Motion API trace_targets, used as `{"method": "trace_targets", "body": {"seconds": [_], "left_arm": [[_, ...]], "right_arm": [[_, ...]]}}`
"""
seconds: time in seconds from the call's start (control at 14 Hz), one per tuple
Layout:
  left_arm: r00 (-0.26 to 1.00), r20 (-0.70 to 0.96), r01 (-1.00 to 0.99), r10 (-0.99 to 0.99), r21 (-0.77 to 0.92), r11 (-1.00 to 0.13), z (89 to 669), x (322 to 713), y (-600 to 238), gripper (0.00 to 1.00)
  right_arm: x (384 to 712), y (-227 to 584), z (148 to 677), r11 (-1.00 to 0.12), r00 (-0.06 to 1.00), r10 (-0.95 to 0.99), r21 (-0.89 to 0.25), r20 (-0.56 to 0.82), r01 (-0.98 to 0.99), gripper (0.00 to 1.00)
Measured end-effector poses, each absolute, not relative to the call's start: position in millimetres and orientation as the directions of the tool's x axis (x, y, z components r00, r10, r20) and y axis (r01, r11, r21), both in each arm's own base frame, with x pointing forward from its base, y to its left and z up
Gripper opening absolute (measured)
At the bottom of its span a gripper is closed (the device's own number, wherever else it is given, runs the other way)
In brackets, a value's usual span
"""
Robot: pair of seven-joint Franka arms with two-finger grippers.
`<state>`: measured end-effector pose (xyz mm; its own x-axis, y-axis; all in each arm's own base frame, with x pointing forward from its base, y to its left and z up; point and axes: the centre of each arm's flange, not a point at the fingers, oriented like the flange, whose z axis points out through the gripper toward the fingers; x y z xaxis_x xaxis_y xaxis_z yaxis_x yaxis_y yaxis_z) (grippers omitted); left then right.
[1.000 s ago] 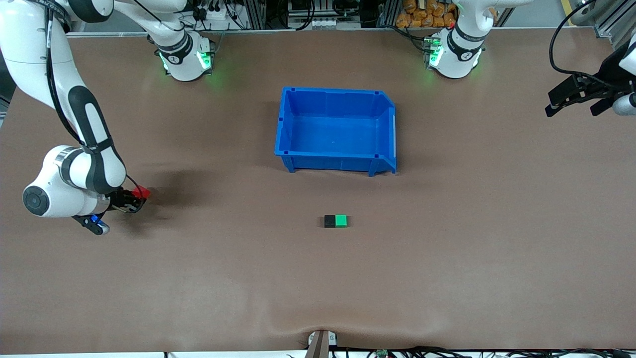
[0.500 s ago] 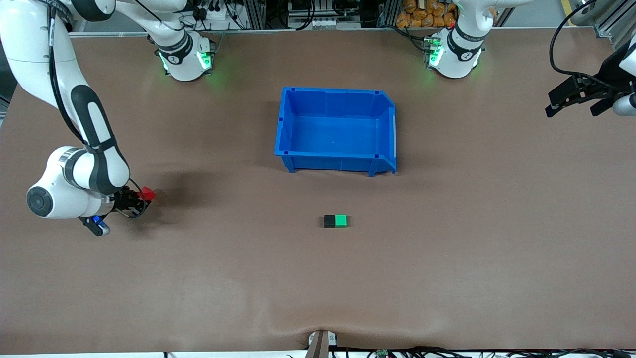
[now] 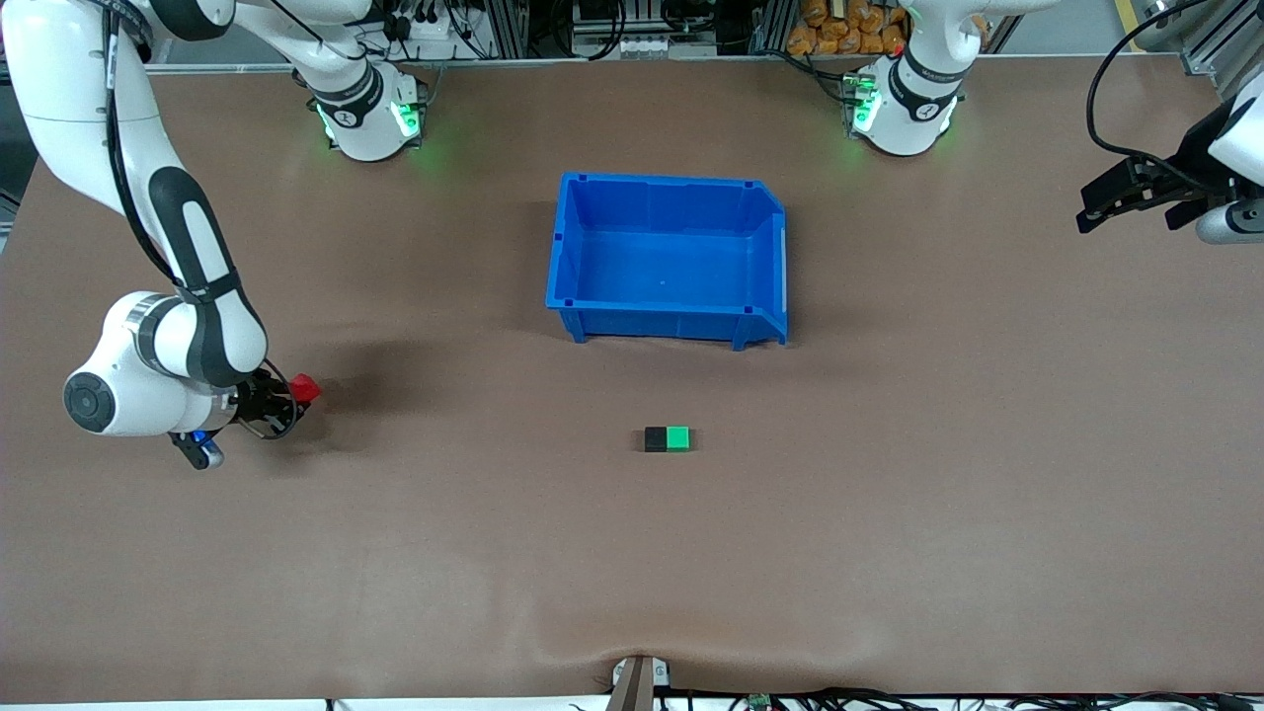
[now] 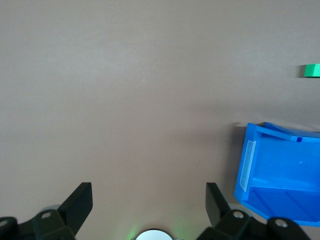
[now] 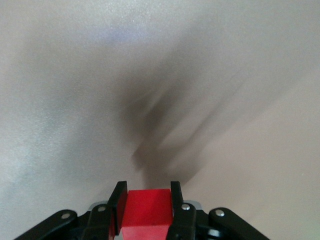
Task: Attach green and red cubes to black cube
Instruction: 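Carry the red cube with the right gripper toward the black cube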
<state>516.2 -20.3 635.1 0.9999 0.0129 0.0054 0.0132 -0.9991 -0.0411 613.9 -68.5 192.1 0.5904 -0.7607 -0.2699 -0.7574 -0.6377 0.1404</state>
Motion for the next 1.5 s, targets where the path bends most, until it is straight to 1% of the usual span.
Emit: {"method": "trace_targets", "body": {"seconds": [0.43,0.79,1.14,1.5], "left_arm": [[1.000,-0.025,0.011,0.012,-0.048,-0.999,626.7,517.0,-20.3,1.00],[1.000,-0.027,0.010,0.011,-0.048,-0.999,625.5,518.5,-21.5,1.00],[1.000,-0.010,0.013,0.013,-0.047,-0.999,633.5,516.5,-21.4,1.00],[0.999,0.050,0.015,0.013,-0.043,-0.999,661.9,514.8,-22.1,1.00]], "right_arm": [[617.2,-49.1,197.9,-0.561,0.514,-0.818,0.156,-0.259,-0.813,0.40],[619.3,-23.1,199.1,-0.460,0.410,-0.873,0.169,-0.265,-0.871,0.40],[621.8,2.9,201.8,-0.385,0.335,-0.908,0.189,-0.251,-0.903,0.40],[626.0,29.0,207.5,-0.325,0.273,-0.928,0.191,-0.253,-0.926,0.40]]}}
